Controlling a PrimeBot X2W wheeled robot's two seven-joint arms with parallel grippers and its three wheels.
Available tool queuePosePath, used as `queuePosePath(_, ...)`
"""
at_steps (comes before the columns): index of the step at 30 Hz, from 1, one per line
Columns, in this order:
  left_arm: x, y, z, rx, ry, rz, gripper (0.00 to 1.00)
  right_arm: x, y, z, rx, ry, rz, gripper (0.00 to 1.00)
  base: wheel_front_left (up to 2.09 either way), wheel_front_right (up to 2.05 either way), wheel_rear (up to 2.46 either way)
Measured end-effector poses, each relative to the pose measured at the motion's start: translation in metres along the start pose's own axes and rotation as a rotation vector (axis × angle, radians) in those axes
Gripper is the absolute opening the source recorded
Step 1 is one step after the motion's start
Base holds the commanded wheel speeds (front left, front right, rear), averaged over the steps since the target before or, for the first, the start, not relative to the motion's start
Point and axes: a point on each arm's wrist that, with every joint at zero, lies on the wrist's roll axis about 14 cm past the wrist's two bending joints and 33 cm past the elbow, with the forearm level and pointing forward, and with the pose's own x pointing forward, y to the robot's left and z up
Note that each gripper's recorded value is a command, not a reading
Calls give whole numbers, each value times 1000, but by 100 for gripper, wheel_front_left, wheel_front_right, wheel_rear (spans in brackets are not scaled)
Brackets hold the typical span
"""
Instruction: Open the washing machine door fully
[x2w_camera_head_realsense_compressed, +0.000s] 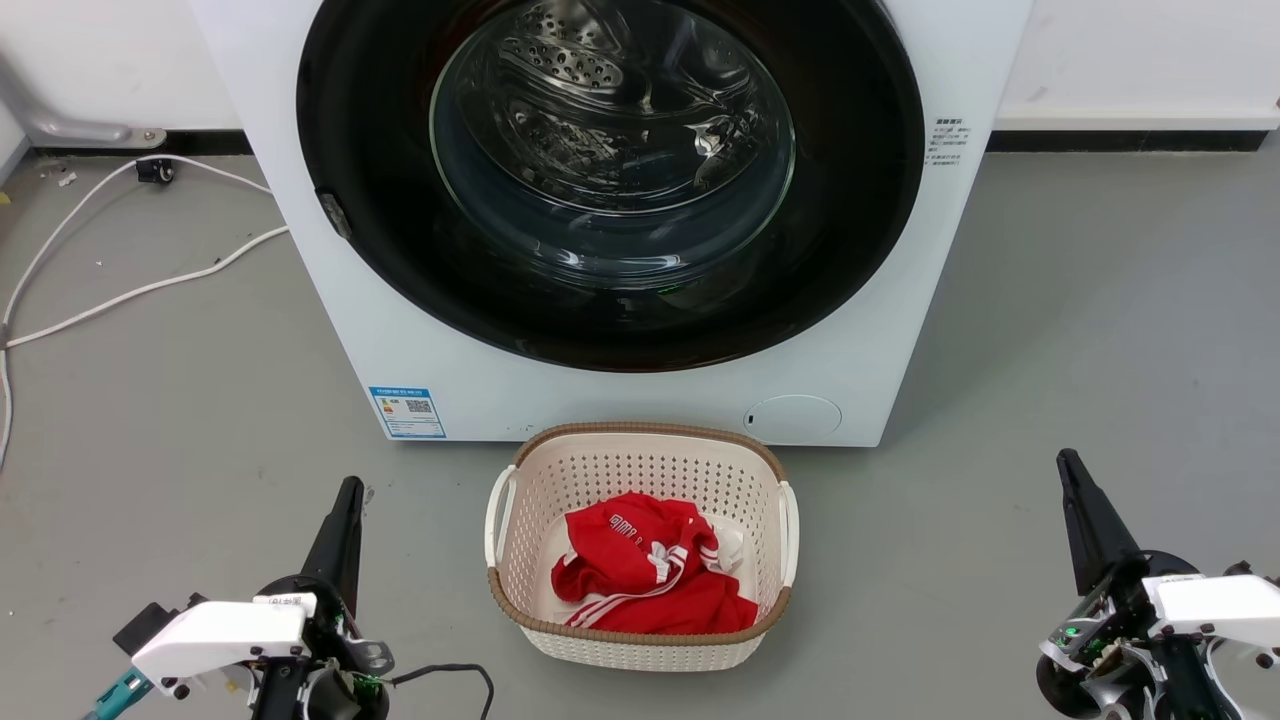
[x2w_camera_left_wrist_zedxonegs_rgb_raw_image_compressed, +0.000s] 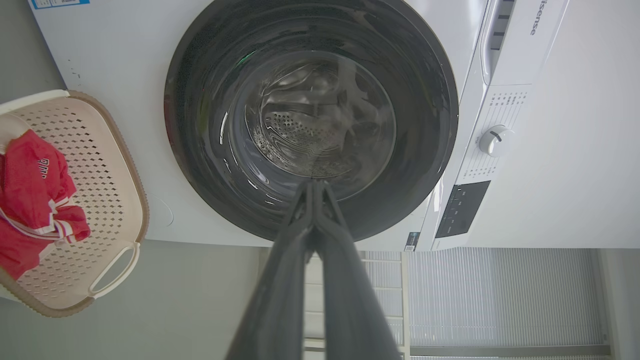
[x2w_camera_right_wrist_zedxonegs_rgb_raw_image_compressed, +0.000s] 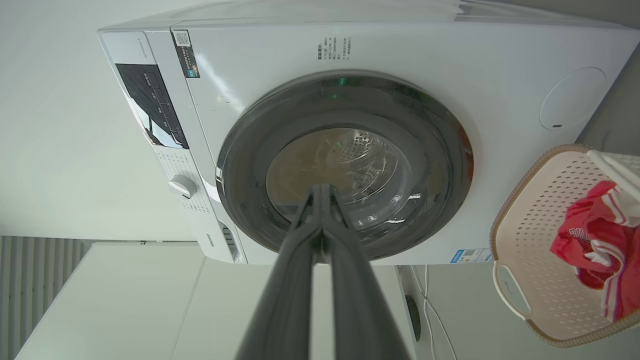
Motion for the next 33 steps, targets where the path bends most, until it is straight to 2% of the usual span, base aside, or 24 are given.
queuePosePath(2, 0, 0, 0, 0, 0, 0, 0, 0, 0, 0, -1, 2, 0, 0, 0, 0, 0)
queuePosePath(3, -1, 2, 0, -1, 1, 6, 100, -1, -2, 0, 0, 2, -6, 100, 0, 0, 0)
queuePosePath(7, -9, 18, -2, -9, -5, 54, 100, -9, -19, 0, 4, -6, -55, 100, 0, 0, 0)
queuePosePath(14, -7, 11, -5, 20, -13, 30, 100, -11, -12, 2, -15, -31, -33, 100, 0, 0, 0)
queuePosePath(18, -7, 4, -3, 75, -23, 12, 100, -12, -8, 3, -61, -41, -22, 100, 0, 0, 0)
queuePosePath(24, -6, -9, -2, 208, -36, -26, 100, -12, 2, 0, -206, -38, 5, 100, 0, 0, 0)
queuePosePath(33, -5, -27, -4, 433, -48, -78, 100, -10, 21, -9, -496, -25, 65, 100, 0, 0, 0)
